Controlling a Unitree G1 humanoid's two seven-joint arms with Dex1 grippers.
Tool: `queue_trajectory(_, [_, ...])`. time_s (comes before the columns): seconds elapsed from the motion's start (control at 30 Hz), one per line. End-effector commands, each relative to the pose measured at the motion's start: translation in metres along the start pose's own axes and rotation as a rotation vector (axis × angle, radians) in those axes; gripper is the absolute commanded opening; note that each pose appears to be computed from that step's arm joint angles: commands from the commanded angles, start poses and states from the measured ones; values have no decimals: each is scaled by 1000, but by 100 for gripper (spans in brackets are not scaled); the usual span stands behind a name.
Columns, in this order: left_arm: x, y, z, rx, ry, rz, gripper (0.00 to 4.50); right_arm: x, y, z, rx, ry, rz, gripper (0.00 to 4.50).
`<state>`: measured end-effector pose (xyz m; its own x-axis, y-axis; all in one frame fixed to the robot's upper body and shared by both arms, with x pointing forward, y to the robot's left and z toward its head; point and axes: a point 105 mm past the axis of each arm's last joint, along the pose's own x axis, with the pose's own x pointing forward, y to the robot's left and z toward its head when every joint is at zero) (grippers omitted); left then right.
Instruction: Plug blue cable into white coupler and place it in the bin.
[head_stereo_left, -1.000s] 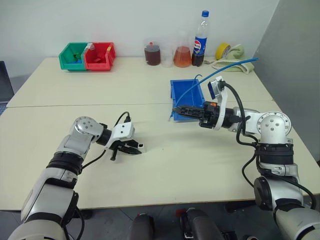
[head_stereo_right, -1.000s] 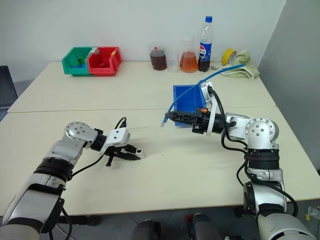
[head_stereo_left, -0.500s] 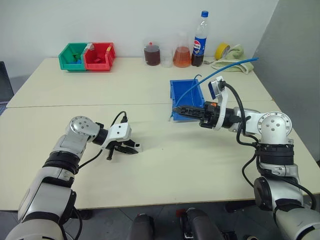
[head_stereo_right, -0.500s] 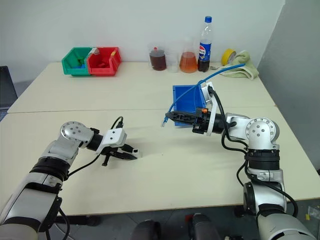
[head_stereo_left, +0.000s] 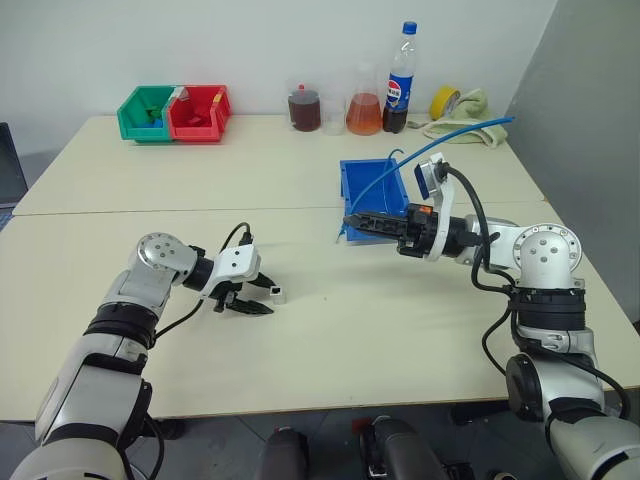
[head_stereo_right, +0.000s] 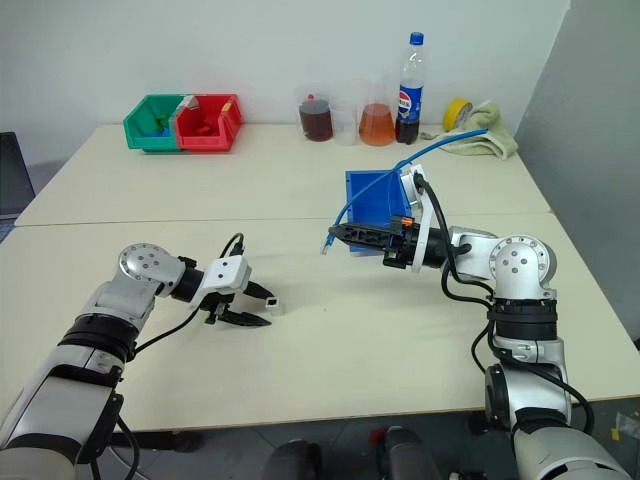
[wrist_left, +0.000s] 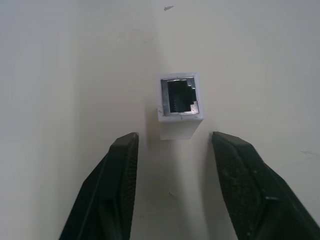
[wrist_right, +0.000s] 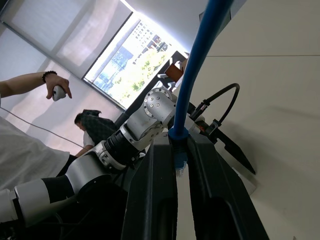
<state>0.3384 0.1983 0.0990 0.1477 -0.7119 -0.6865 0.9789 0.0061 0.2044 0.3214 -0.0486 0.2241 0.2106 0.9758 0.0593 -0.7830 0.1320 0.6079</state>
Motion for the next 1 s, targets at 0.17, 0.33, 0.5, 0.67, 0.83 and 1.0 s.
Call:
queue_trajectory(0.17, [-14,0,-3,-27,11,22,421,-1,10,7,-34,-17,36,8])
queue_trajectory(0.33, [-30,2,9,-113,-40,144,449,1,10,4,-31,-14,41,8])
queue_trajectory(0.5, [-33,-22,20,-238,-81,311,449,4,11,1,-24,-10,54,8])
queue_trajectory(0.67, [-28,-66,34,-442,-128,396,449,6,12,-3,-10,6,75,8])
queue_trajectory(0.83, [-13,-87,33,-590,-92,580,449,11,13,-7,-1,24,93,8])
queue_trajectory(1.0, [5,-80,32,-713,-89,866,449,12,14,-9,3,47,108,8])
